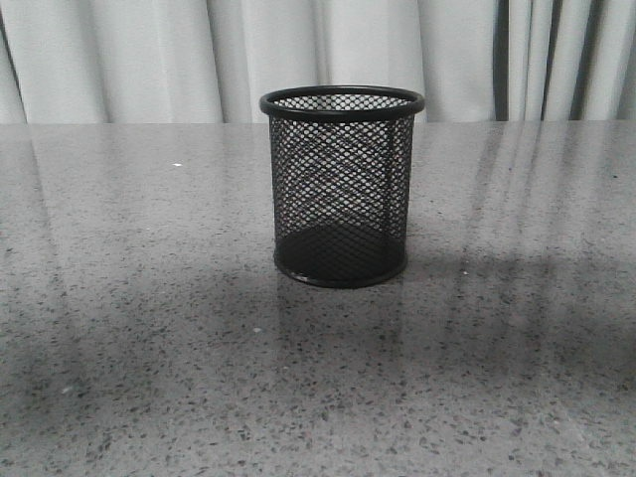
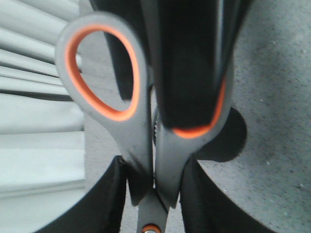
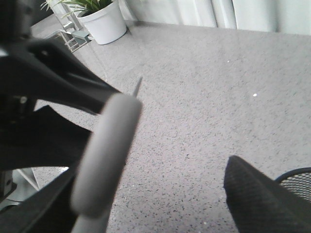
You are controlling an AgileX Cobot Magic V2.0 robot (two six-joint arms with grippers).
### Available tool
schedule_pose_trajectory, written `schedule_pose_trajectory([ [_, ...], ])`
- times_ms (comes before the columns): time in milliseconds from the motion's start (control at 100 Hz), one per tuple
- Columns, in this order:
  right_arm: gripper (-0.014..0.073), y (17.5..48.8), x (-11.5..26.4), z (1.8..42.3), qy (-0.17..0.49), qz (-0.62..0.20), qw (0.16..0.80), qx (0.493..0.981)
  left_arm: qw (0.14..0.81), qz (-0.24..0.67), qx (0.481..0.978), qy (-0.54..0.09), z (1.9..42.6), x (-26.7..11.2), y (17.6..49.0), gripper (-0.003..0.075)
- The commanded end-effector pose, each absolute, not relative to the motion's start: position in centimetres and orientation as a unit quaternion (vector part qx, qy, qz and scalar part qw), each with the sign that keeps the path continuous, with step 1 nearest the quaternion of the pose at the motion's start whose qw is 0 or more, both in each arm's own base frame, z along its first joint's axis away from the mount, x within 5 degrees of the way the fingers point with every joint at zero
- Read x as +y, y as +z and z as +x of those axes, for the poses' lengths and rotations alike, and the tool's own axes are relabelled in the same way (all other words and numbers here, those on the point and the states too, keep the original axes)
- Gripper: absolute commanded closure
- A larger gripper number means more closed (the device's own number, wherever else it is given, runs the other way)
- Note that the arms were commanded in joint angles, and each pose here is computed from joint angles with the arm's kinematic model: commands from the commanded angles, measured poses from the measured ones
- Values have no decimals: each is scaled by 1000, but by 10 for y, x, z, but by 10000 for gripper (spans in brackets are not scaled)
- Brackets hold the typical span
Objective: Put scissors into bucket
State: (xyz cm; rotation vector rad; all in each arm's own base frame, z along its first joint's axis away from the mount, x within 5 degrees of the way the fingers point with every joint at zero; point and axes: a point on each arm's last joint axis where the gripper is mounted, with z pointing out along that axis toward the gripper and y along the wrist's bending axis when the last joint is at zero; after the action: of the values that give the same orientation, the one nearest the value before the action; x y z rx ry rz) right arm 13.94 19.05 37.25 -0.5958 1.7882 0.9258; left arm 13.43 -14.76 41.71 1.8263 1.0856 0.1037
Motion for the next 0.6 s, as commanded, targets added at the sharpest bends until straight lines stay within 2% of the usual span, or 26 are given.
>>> schedule_pose_trajectory([
  [0, 81, 395, 191, 146, 401, -216, 540, 707, 557, 711, 428, 39, 127, -147, 440, 699],
  [80, 108, 398, 194, 149, 410, -203, 544, 703, 559, 711, 425, 38, 126, -147, 441, 699],
  [150, 218, 401, 194, 150, 413, -199, 549, 699, 558, 712, 425, 36, 125, -147, 441, 699],
  [290, 665, 404, 194, 150, 414, -198, 552, 696, 559, 711, 425, 37, 125, -147, 441, 699],
  [390, 666, 404, 194, 150, 415, -197, 551, 696, 559, 711, 425, 36, 125, -147, 441, 692],
  [440, 666, 403, 194, 150, 414, -199, 548, 698, 563, 709, 425, 32, 123, -146, 443, 659],
  [510, 665, 402, 193, 150, 411, -201, 542, 705, 575, 700, 423, 21, 118, -143, 447, 555],
  [590, 664, 401, 184, 153, 397, -202, 528, 723, 601, 673, 431, 5, 111, -137, 456, 380],
])
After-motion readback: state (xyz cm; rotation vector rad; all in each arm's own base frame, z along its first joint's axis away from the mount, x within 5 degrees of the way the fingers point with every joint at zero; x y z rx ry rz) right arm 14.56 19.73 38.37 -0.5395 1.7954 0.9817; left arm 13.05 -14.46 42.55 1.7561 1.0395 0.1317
